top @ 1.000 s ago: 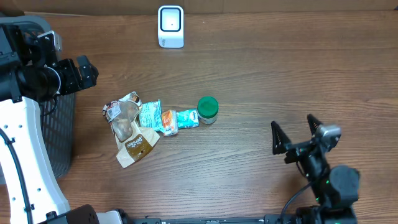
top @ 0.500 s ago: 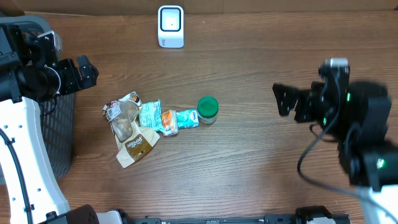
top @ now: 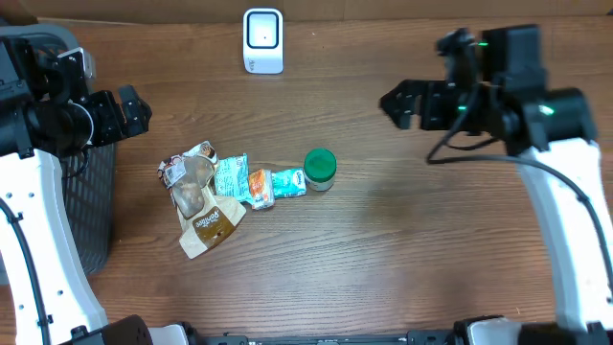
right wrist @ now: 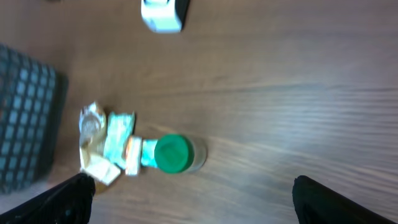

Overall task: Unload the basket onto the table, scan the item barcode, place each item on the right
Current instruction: 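Move the right gripper over the green-capped jar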

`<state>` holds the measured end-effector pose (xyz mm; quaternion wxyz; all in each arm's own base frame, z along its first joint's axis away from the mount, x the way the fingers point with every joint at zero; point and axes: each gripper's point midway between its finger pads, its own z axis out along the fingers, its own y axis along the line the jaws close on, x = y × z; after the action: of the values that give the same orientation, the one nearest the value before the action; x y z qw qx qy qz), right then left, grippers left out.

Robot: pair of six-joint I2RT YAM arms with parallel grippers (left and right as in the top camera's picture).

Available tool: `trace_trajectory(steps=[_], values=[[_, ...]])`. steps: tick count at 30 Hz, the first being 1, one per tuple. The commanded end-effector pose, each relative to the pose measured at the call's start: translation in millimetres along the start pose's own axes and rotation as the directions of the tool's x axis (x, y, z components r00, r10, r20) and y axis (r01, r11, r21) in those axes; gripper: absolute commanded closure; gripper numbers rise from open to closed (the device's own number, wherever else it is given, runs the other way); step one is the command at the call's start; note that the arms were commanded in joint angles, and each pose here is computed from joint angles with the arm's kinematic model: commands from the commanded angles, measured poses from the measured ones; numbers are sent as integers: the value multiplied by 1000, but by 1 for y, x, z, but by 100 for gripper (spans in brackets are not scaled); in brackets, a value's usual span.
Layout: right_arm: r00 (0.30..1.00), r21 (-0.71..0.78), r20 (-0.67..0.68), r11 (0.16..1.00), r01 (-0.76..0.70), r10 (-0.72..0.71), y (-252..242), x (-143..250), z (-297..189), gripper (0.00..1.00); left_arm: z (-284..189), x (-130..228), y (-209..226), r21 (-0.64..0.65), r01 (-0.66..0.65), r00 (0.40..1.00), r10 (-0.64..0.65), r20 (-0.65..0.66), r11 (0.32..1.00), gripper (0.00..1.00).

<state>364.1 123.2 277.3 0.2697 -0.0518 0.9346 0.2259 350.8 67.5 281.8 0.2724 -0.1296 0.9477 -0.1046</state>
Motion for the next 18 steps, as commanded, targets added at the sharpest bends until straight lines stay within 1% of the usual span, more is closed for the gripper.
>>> trace_trajectory(steps=[1, 4, 6, 11, 13, 16, 18], values=[[998, -7, -38, 998, 55, -55, 17, 3, 17, 0, -4, -3, -2, 2, -20, 1000, 20, 14, 1000, 0], [993, 27, -83, 996, 91, -88, 22, 11, 36, 0, -4, -3, -2, 1, -20, 1000, 20, 14, 1000, 0], [990, 16, -93, 994, 112, -110, 30, 13, 44, 0, -4, -3, -2, 1, -20, 1000, 20, 14, 1000, 1], [986, -42, -48, 987, 155, -157, 50, 3, 58, 0, -4, -3, -2, 1, -20, 1000, 20, 14, 1000, 0], [973, -52, -31, 972, 229, -230, 55, 1, 63, 0, -4, -3, -2, 1, -20, 1000, 20, 14, 1000, 0], [951, 7, -17, 951, 310, -310, 55, -4, 78, 0, -4, -3, -2, 1, -20, 1000, 20, 14, 1000, 1], [931, 63, -31, 929, 366, -365, 53, -4, 93, 0, -4, -3, -2, 1, -20, 1000, 20, 14, 1000, 1]])
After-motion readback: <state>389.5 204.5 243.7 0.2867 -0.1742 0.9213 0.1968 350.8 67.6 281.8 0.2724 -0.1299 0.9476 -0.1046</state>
